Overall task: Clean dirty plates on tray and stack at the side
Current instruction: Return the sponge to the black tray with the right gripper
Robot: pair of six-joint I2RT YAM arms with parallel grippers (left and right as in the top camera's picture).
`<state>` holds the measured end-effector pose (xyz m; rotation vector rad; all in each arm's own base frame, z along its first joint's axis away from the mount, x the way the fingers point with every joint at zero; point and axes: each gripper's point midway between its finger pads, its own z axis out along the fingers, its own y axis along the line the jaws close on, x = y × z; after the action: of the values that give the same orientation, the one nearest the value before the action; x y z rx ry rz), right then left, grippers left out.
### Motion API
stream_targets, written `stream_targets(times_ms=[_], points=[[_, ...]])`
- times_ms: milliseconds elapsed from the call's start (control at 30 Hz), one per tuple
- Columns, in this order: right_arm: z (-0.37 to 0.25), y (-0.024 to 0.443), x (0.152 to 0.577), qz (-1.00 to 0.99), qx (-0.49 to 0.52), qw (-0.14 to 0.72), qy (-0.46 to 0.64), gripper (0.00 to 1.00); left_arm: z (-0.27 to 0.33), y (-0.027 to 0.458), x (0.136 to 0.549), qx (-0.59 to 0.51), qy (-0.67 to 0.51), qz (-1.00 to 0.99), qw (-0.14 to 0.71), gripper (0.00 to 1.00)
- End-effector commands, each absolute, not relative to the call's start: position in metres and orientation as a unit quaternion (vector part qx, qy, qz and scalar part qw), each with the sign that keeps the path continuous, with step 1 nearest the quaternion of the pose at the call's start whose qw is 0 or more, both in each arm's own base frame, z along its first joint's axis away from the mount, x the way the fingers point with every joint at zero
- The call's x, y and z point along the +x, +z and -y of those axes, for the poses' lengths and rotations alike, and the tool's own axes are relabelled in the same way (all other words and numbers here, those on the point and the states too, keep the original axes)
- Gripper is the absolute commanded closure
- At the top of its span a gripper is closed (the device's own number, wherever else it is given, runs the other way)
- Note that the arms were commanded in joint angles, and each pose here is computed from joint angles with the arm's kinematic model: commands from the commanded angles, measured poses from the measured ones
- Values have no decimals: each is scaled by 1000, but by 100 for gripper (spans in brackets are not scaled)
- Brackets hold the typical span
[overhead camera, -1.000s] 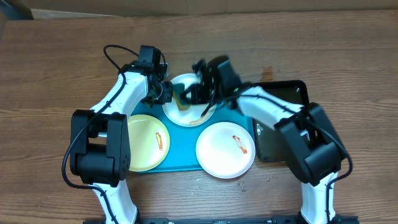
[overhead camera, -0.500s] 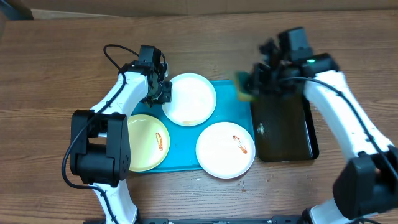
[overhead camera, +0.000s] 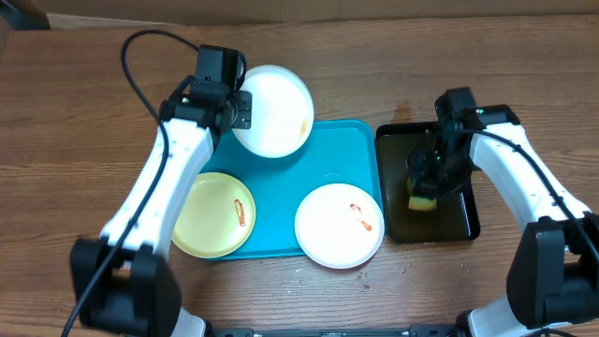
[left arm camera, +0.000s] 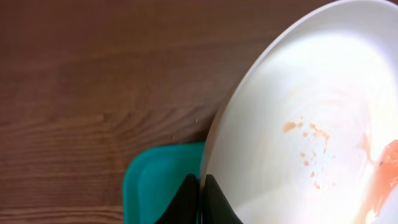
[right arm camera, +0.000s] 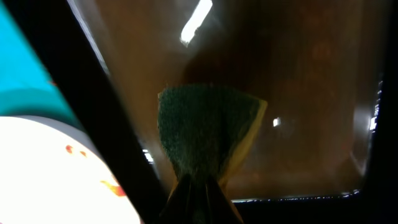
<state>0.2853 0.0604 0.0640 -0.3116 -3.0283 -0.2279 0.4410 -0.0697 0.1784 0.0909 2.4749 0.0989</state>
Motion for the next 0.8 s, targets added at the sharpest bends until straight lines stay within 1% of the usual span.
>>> stream_targets(times_ms=[0,67,133,400,433,500,533,600,633,700,767], points=[[-53,57,277,992,-102,47,-57,96,77,226,436,49,51,-922,380,96],[-41,51,275,991,-126,44,-21,96,79,239,433,49,54,-916,395,96],[-33,45,278,990,-140,30,2,96,73,253,432,44,81,-905,415,96],[-33,31,279,990,-138,18,-2,96,66,283,436,76,198,-866,453,96],[-33,28,278,990,-139,17,-3,94,67,286,437,78,206,-862,457,96],[-33,22,273,989,-145,22,-1,81,70,292,438,86,222,-852,466,96],[-32,18,269,989,-148,26,0,71,72,295,438,91,229,-848,470,96],[-32,12,263,988,-150,32,1,39,73,300,438,93,244,-841,473,96],[-31,9,261,988,-150,32,1,27,73,302,437,94,253,-838,475,96],[-31,8,262,988,-151,29,1,14,76,305,436,103,266,-832,475,96],[-31,10,265,988,-151,27,0,14,80,305,435,112,268,-831,474,96]])
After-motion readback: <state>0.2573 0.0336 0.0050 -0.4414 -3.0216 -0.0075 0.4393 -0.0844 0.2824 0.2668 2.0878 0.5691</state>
